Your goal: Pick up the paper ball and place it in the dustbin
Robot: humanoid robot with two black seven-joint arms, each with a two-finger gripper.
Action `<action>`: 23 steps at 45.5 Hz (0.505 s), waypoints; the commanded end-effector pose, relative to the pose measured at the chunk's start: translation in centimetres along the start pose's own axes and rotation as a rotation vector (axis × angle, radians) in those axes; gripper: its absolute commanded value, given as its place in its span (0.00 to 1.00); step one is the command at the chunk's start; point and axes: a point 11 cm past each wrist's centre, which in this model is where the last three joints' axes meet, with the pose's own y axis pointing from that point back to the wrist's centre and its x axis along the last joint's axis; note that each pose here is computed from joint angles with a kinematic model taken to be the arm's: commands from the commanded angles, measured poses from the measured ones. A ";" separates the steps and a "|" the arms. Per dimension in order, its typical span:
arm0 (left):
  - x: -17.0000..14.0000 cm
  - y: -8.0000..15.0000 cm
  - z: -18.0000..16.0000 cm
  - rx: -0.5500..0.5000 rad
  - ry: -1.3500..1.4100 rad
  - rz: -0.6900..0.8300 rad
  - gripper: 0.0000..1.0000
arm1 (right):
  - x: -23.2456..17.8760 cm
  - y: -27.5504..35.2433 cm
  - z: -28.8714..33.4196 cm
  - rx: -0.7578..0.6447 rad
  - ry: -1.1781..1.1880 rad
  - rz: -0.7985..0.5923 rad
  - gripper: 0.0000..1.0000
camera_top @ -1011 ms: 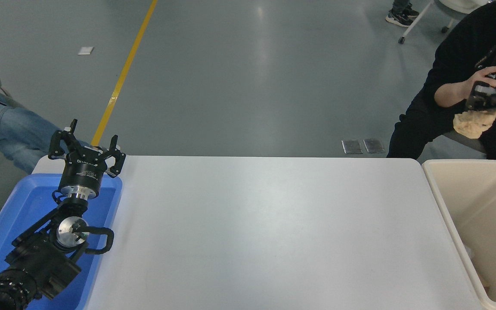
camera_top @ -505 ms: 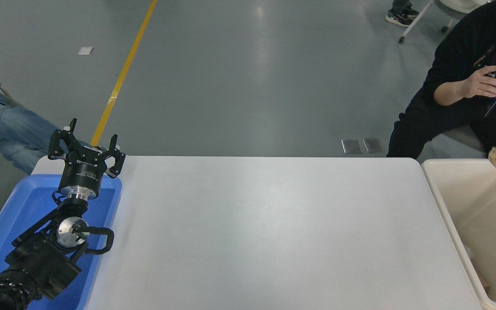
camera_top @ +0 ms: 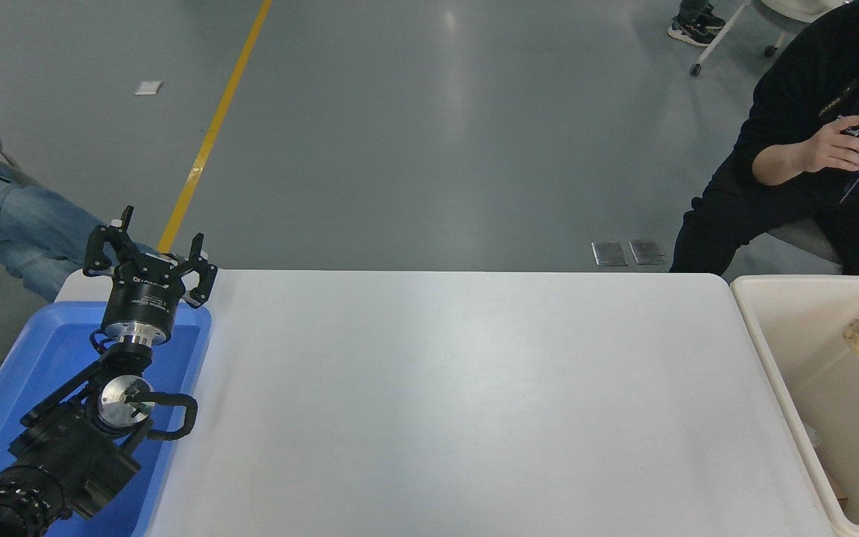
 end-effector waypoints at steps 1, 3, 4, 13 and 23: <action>0.0 0.0 0.0 0.001 0.000 0.000 0.99 | -1.4 -0.3 0.9 -0.016 0.000 -0.009 1.00; 0.0 0.0 0.0 -0.001 0.000 0.000 0.99 | -1.5 -0.3 0.7 -0.012 0.000 -0.012 1.00; 0.0 0.0 0.0 -0.001 0.000 0.000 0.99 | -1.5 -0.3 0.6 -0.011 0.000 -0.012 1.00; 0.0 0.0 0.0 0.001 0.000 0.000 0.99 | -0.7 -0.1 -0.7 0.012 -0.005 -0.008 1.00; 0.0 0.0 0.0 0.001 0.000 0.000 0.99 | 3.8 1.6 -7.2 0.131 -0.015 0.048 1.00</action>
